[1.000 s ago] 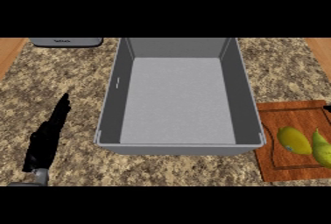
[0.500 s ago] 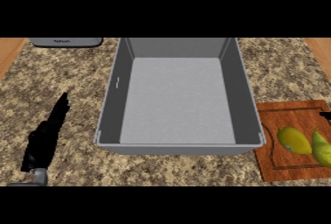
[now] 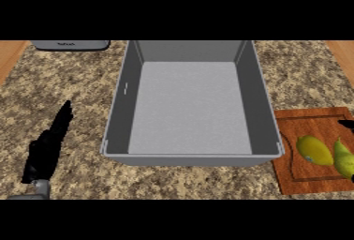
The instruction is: Pick the pear from the cutting board and place it in the cardboard box
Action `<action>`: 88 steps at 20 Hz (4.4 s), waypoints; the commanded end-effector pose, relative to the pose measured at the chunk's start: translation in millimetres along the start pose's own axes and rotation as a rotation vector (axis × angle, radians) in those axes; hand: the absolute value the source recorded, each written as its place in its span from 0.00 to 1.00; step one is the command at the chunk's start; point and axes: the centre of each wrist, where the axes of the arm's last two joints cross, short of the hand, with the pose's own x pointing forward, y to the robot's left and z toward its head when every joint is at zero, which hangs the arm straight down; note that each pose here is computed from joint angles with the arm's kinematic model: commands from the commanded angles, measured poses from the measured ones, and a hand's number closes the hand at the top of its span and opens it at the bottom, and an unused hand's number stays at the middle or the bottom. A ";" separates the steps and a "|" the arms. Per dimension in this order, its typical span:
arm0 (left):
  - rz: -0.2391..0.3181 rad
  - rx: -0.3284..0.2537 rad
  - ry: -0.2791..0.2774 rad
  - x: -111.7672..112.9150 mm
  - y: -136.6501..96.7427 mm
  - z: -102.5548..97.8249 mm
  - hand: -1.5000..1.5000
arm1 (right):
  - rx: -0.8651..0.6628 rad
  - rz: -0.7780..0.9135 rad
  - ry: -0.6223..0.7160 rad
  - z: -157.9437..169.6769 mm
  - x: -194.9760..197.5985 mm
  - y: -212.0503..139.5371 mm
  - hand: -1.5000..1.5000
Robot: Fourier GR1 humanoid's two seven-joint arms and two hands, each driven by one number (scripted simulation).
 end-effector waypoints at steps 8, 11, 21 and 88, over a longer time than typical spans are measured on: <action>-0.010 -0.001 -0.004 -10.9 -7.4 -2.9 0.50 | 0.016 0.000 0.010 -13.3 -0.7 8.5 0.00; -0.005 0.001 -0.005 4.6 -4.8 2.6 0.50 | 0.042 0.030 0.024 -26.5 -9.5 39.3 0.00; 0.016 -0.002 0.003 0.5 0.5 8.2 0.50 | -0.098 0.102 -0.008 -22.3 -6.4 34.8 1.00; -0.010 -0.011 -0.030 4.8 -21.6 -7.9 0.50 | -0.045 0.429 -1.429 39.6 420.8 104.0 0.00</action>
